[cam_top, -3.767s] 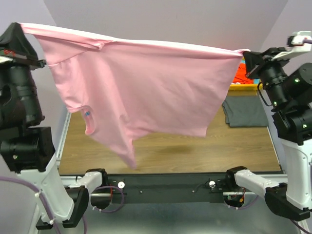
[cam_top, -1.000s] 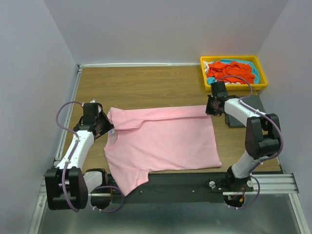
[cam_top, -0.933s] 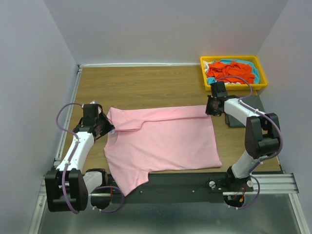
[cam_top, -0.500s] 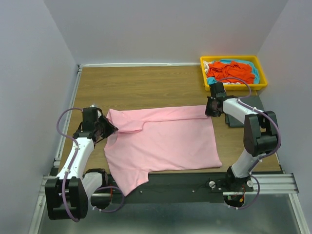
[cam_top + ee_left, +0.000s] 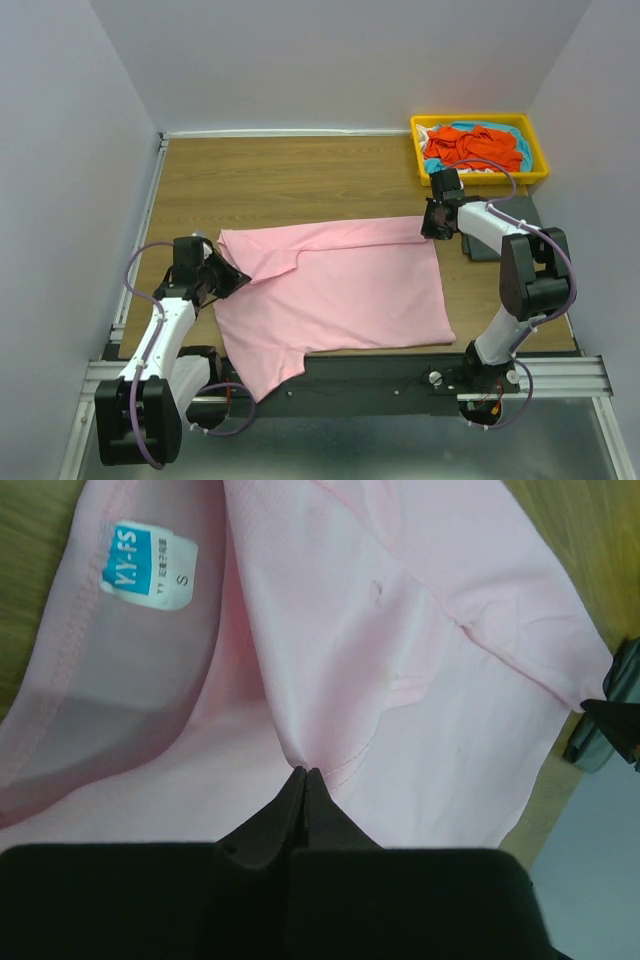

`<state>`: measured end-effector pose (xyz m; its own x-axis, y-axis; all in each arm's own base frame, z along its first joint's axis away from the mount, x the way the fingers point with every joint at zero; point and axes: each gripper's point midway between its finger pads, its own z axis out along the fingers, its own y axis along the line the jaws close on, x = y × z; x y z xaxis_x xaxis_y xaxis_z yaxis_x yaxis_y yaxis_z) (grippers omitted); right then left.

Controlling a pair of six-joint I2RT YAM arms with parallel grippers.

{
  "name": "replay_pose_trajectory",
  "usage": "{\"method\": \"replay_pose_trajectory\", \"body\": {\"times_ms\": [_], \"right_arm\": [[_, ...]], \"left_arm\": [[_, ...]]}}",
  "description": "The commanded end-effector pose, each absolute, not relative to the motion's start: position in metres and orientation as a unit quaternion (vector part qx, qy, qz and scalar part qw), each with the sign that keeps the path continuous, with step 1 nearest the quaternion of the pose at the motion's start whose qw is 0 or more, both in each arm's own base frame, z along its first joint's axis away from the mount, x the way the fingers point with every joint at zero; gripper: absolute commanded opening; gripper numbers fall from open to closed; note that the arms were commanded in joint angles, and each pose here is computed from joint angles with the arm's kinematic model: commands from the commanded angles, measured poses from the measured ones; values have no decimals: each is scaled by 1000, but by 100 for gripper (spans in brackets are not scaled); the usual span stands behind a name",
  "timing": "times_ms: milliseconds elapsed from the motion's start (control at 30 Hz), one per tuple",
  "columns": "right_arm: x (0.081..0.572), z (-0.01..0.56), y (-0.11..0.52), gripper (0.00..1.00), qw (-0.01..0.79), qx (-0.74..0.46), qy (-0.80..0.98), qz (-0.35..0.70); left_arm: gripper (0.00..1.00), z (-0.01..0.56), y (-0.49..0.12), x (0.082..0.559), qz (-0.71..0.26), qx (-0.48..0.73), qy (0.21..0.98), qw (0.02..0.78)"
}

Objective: Fold and stack the t-shirts
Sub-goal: Fold the tshirt

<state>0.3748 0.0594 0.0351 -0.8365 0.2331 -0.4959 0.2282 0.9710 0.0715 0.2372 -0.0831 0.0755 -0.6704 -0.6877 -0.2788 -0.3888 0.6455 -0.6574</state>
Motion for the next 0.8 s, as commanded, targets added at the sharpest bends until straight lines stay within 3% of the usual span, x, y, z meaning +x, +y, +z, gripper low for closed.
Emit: {"method": "replay_pose_trajectory", "body": {"times_ms": [0,300,400,533,700,767], "right_arm": [[365,25,50,4,242,137,961,-16],[365,26,48,14,243,146,959,-21],[365,32,46,27,250,150,956,-25],[370,54,43,39,277,154,948,-26],[378,82,38,50,313,159,936,-32],[382,93,36,50,328,161,930,-34]], "left_arm": [[0,70,-96,228,-318,-309,863,241],[0,57,-97,220,-315,-312,865,234],[12,58,-97,218,-317,-314,864,234],[51,79,-89,227,-304,-316,857,270],[72,111,-53,256,-221,-313,855,350],[72,111,-33,266,-173,-321,856,365]]}}
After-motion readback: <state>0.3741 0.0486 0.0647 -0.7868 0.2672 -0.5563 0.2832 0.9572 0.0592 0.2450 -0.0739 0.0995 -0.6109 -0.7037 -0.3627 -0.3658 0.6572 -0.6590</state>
